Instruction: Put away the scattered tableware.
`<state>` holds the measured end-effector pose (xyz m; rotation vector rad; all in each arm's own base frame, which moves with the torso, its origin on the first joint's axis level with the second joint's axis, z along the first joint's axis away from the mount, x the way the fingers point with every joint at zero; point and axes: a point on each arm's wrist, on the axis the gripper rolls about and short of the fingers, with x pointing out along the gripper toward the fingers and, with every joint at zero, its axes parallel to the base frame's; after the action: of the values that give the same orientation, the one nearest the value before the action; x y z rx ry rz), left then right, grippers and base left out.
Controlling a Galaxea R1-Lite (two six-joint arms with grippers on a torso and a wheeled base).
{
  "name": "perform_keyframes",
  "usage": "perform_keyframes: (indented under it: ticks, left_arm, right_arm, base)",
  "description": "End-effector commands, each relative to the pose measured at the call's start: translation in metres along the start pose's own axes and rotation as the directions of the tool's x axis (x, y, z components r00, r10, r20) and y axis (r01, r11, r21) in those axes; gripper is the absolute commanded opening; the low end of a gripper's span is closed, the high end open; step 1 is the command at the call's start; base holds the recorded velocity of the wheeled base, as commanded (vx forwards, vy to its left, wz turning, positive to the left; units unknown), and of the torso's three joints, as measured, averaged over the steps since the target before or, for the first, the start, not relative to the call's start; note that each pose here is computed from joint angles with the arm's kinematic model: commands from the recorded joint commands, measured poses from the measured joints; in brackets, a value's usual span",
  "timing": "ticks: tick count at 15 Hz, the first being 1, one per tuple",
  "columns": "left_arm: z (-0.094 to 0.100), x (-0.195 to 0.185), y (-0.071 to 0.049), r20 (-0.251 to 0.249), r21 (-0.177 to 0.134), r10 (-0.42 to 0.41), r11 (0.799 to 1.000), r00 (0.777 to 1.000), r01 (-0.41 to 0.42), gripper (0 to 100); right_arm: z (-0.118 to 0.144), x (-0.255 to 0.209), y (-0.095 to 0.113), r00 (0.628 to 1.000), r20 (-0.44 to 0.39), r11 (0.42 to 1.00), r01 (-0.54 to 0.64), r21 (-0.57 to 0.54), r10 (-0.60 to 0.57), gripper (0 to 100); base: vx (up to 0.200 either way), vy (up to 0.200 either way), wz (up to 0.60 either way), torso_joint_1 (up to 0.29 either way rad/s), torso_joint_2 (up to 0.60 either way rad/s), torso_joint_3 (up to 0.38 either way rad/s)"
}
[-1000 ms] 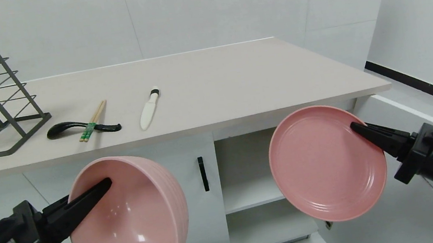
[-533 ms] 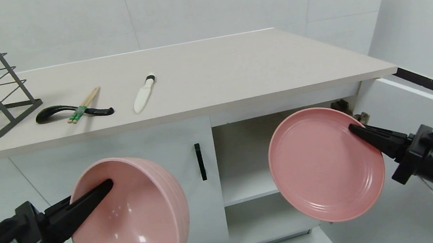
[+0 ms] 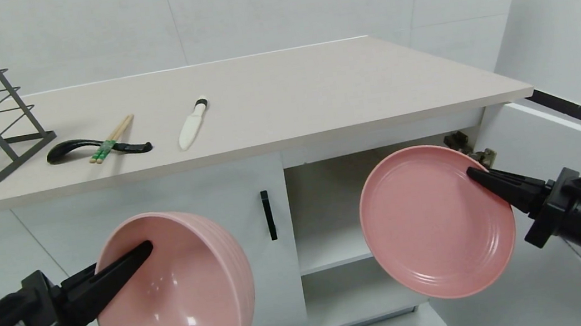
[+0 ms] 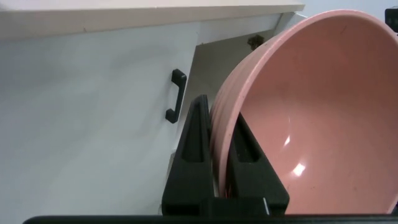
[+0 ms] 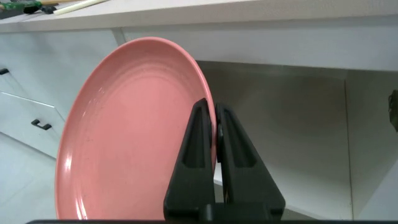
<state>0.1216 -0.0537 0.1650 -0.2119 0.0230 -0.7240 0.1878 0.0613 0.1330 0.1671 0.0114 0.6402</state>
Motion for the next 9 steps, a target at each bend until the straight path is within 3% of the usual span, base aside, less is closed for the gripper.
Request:
perform_keyframes:
  ticks: [1, 3, 5, 9]
  left_arm:
    - [-0.0001, 0.0003, -0.0001, -0.001, -0.001, -0.001, 1.0, 1.0, 0.001, 0]
    - [-0.0001, 0.0003, 0.0001, -0.001, -0.001, 0.0, 1.0, 1.0, 0.0, 0]
    - [-0.0003, 0.0005, 0.0, -0.002, -0.001, -0.001, 1.0, 1.0, 0.001, 0]
    - [-0.0016, 0.0002, 0.0004, -0.008, -0.004, 0.002, 1.0, 1.0, -0.002, 0]
  right_arm:
    - [-0.0006, 0.0005, -0.0001, 1.0, -0.002, 1.0, -0.001, 0.002, 0.001, 0]
    - [-0.0024, 0.0015, -0.0008, 1.0, -0.011, 1.0, 0.0, 0.005, 0.0, 0]
    - [-0.0024, 0.0015, -0.0008, 1.0, -0.011, 1.0, 0.0, 0.005, 0.0, 0]
    - [-0.0047, 0.0021, -0.0014, 1.0, -0.022, 1.0, 0.002, 0.008, -0.002, 0]
  base:
    - [0.0, 0.0, 0.0, -0.403, 0.06, -0.383]
    - [0.0, 0.0, 0.0, -0.515, 0.05, -0.437]
    - [0.0, 0.0, 0.0, -0.18, 0.02, -0.151]
    - [0.0, 0.0, 0.0, -0.121, 0.25, 0.116]
